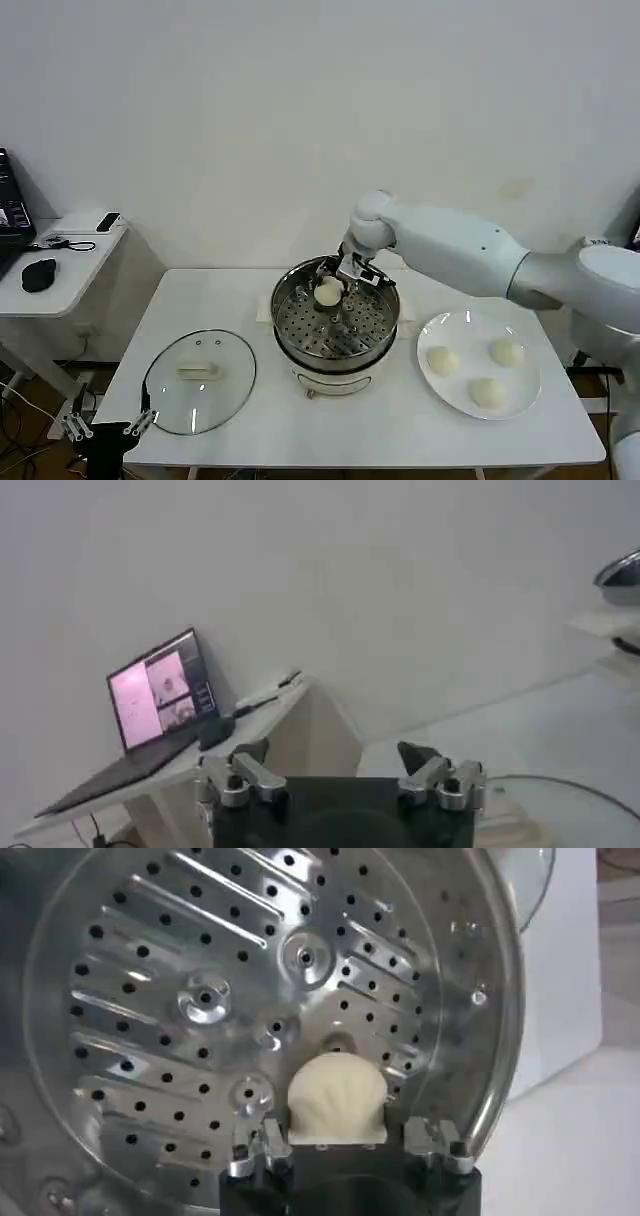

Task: Take steamed baozi put them in steamer then cover it.

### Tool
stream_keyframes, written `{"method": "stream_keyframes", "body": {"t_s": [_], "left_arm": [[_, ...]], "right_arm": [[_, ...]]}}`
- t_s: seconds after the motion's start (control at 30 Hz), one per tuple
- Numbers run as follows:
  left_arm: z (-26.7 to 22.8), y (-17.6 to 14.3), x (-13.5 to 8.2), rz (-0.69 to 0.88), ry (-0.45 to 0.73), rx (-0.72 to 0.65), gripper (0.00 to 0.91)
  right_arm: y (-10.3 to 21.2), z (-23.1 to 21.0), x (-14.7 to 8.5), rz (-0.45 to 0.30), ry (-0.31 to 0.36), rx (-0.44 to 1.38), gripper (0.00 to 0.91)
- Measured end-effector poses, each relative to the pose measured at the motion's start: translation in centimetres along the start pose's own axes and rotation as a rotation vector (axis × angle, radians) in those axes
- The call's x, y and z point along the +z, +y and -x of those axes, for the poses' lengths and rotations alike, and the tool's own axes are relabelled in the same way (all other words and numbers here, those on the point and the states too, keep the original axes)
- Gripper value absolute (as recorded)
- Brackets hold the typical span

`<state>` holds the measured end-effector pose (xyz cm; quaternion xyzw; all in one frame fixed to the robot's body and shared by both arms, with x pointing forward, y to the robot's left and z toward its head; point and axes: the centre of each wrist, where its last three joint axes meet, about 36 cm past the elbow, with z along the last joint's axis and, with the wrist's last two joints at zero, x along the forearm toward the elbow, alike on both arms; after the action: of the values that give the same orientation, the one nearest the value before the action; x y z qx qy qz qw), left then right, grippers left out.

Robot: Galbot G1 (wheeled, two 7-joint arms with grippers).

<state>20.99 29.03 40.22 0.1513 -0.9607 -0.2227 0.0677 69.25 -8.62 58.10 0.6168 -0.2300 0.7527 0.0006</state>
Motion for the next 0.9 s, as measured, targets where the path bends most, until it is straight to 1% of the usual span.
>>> {"method": "stream_keyframes", "body": {"t_s": [0.1, 0.13, 0.17, 0.2, 0.43, 0.57, 0.73, 0.9], "left_arm": [[0.0, 0.0, 0.0, 0.0, -0.001, -0.001, 0.907], [0.0, 0.0, -0.1, -0.001, -0.002, -0.002, 0.907], [0.0, 0.0, -0.1, -0.001, -0.003, -0.002, 0.907], [0.0, 0.0, -0.2, -0.001, -0.004, -0.003, 0.907], [0.0, 0.0, -0.3, 0.0, -0.009, 0.0, 0.907], [0.0, 0.0, -0.5, -0.002, -0.017, 0.005, 0.907], [0.0, -0.2, -0.8, -0.005, -0.025, 0.02, 0.907], [0.3, -0.2, -1.3, -0.015, -0.039, 0.031, 0.907]], "right_arm": [[0.0, 0.2, 0.1, -0.007, -0.003, 0.004, 0.715], [0.0, 0.3, 0.1, -0.009, -0.004, 0.005, 0.806], [0.0, 0.4, 0.2, -0.011, -0.007, 0.009, 0.867], [0.0, 0.4, 0.2, -0.013, -0.009, 0.013, 0.907], [0.2, -0.8, 0.5, 0.003, -0.004, 0.032, 0.907], [0.6, -2.7, 0.6, 0.033, 0.005, 0.041, 0.907], [1.9, -6.3, 1.1, 0.106, 0.041, 0.06, 0.907], [4.8, -10.1, 1.8, 0.211, 0.091, 0.068, 0.907]]}}
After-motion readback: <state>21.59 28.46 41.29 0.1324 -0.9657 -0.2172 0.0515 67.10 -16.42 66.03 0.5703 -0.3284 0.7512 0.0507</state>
